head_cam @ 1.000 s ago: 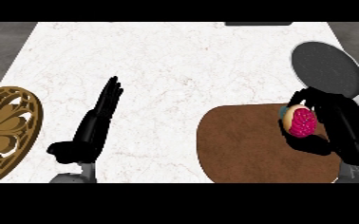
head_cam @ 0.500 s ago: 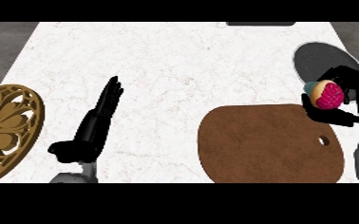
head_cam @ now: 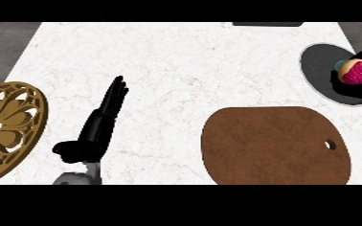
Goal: Pick the cupcake from the cutting board and place it in the pan
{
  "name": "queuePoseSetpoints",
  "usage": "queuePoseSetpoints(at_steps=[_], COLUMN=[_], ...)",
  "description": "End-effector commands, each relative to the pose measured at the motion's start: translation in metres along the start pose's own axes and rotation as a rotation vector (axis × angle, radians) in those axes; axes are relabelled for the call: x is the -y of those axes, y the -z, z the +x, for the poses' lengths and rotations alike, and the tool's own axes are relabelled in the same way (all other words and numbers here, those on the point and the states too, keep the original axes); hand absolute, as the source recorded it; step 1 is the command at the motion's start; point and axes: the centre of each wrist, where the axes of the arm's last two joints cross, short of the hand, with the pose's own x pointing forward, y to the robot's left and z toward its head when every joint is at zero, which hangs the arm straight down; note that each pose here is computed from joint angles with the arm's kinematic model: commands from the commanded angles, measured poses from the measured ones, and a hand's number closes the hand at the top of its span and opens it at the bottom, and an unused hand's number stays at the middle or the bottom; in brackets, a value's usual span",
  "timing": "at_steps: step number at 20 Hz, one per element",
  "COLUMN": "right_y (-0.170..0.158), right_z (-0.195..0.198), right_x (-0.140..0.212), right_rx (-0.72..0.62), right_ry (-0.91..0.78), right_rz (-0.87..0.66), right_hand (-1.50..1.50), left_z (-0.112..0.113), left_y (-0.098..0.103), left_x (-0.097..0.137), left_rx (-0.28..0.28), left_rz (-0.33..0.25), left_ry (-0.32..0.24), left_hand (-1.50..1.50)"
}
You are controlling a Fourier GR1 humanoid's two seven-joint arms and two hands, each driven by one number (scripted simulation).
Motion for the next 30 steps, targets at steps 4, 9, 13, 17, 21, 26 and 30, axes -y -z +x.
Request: queuePoseSetpoints(at_steps=[4, 9, 13, 17, 21, 26, 30], right_y=[0.043, 0.043, 0.057, 0.025, 0.031, 0.027, 0.041], right_z=[-0.032, -0.055, -0.056, -0.083, -0.072, -0.064, -0.06], right_x=[0.013, 0.014, 0.033, 0.014, 0.001, -0.021, -0.005], right_rx=[-0.048, -0.047, -0.054, -0.222, -0.229, -0.176, -0.121], right_ry=[0.06, 0.042, 0.053, -0.12, 0.083, 0.148, 0.345], right_rz=[-0.181, -0.196, -0.198, 0.216, 0.352, 0.284, 0.13], right_hand=[1.5, 1.5, 1.5, -1.5, -1.5, -1.5, -1.5], left_z=[0.007, 0.011, 0.011, 0.009, 0.015, 0.015, 0.01], left_y=[0.005, 0.009, 0.016, 0.009, 0.015, 0.01, 0.011], left_x=[0.008, 0.019, 0.013, 0.009, 0.022, 0.016, 0.009], left_rx=[0.014, 0.031, 0.009, 0.027, 0.041, 0.046, 0.034], left_rz=[-0.02, -0.046, -0.037, -0.084, -0.077, -0.086, -0.052], left_ry=[0.019, 0.018, -0.007, 0.005, 0.0, 0.0, 0.01], left_hand=[0.0, 0.0, 0.0, 0.0, 0.0, 0.0, 0.0])
